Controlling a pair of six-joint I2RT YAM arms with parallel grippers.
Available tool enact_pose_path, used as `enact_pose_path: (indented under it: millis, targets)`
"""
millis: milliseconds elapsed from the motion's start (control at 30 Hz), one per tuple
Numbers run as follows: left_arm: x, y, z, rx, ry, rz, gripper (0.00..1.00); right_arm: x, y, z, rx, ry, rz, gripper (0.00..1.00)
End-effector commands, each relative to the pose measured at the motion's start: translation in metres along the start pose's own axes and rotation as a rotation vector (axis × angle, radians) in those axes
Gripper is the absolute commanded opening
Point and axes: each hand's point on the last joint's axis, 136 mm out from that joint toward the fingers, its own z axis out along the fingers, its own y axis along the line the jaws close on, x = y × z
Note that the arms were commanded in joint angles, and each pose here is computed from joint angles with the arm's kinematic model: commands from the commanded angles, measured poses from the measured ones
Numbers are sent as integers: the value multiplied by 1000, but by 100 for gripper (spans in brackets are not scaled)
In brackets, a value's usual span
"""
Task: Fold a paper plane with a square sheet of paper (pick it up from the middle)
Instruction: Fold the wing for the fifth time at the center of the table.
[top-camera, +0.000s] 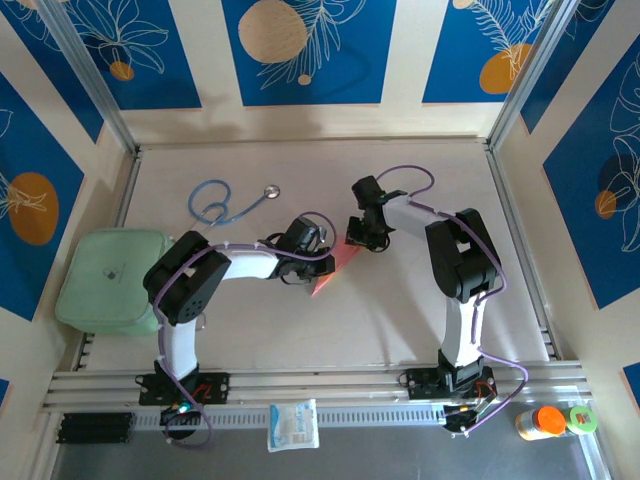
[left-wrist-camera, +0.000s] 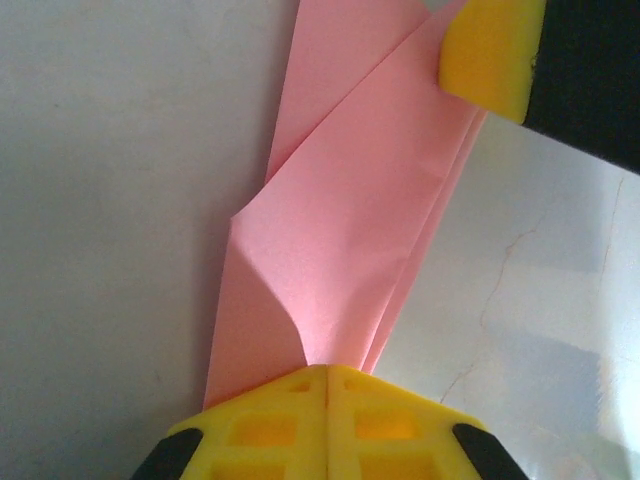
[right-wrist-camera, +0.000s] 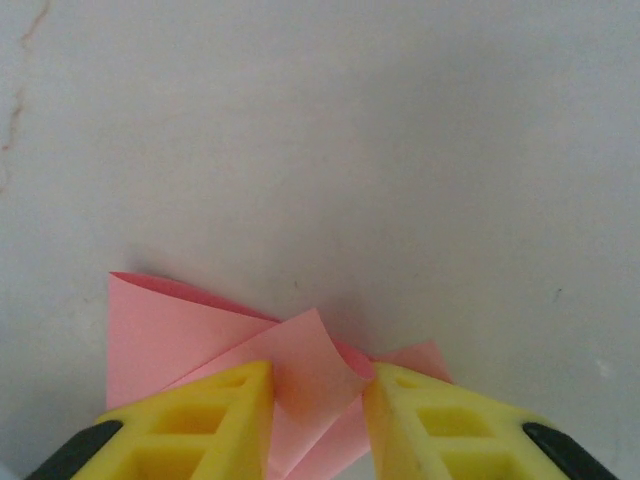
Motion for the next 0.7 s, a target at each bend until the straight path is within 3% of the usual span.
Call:
enact_pose_path:
  millis: [0,200,333,667]
  targets:
    - [4,0,-2,13,24,-4,9,19,-19,15,45,61,12,30]
    - [-20,-35,-10,116,-34,35,14,25,-20,20,11,54,-14,20]
    - [-26,-31,-2,92,-41,36,15,25,-20,22,-2,49,-22,15]
    - [-15,-7,17,8,15,5,12,24,-19,21,-13,41,-20,16]
